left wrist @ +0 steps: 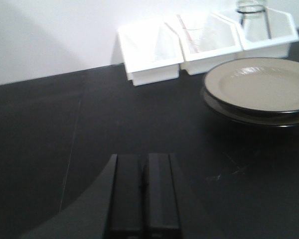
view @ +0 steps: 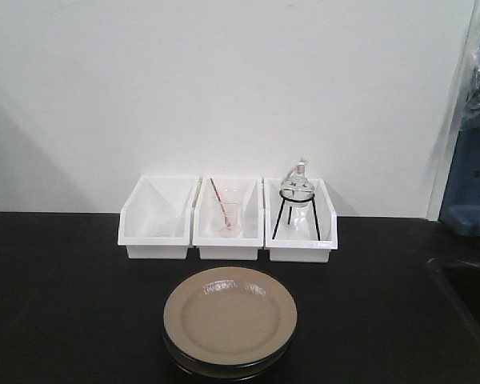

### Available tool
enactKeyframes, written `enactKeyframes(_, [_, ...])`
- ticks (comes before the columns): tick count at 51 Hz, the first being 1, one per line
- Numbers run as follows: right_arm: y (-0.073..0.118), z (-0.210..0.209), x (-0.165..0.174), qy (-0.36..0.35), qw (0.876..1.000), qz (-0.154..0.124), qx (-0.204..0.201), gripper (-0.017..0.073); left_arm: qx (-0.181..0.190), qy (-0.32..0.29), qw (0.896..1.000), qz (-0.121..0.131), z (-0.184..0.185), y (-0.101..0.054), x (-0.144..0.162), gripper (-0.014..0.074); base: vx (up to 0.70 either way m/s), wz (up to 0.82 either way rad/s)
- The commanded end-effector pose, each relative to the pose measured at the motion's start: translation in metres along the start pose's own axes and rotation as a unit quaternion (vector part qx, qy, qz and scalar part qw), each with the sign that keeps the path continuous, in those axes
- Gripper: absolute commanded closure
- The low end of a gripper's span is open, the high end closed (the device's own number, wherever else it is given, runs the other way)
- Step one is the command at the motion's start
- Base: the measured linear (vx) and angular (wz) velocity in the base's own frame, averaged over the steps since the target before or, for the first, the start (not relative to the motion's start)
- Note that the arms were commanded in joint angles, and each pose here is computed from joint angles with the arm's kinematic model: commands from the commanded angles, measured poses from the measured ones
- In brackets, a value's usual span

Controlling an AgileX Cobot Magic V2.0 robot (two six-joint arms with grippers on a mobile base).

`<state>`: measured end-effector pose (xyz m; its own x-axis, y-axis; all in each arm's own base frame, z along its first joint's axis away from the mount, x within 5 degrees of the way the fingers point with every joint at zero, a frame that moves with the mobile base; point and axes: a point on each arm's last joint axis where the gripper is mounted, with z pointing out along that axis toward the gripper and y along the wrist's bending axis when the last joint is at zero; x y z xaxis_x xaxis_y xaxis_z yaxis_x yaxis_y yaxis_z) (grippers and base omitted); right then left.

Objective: Arrange circular plates on left workspace

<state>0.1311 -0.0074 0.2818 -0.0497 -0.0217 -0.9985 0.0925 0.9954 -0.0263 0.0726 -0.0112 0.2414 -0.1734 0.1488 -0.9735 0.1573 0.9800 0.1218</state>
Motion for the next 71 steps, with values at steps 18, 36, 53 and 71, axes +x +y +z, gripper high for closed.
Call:
enactKeyframes(18, [-0.005,0.0,-0.016,-0.045,0.999,-0.006,0.024,0.0564,-0.043,-0.077,0.994,-0.066,-0.006,-0.001,0.054,0.0594,0.0,0.0])
enactKeyframes(36, [-0.005,0.0,-0.016,-0.045,0.999,-0.006,0.024,0.0564,-0.042,-0.074,0.994,-0.069,-0.006,-0.001,0.055,0.0594,0.0,0.0])
enactKeyframes(53, [-0.003,0.0,-0.016,-0.045,0.999,-0.006,0.018,0.0564,-0.042,-0.074,0.994,-0.069,-0.006,-0.001,0.055,0.0594,0.0,0.0])
enactKeyframes(71, [0.008,-0.013,-0.006,0.014,0.998,-0.038,-0.053,0.0564,-0.042,-0.074,0.994,-0.069,-0.006,-0.001,0.055,0.0594,0.0,0.0])
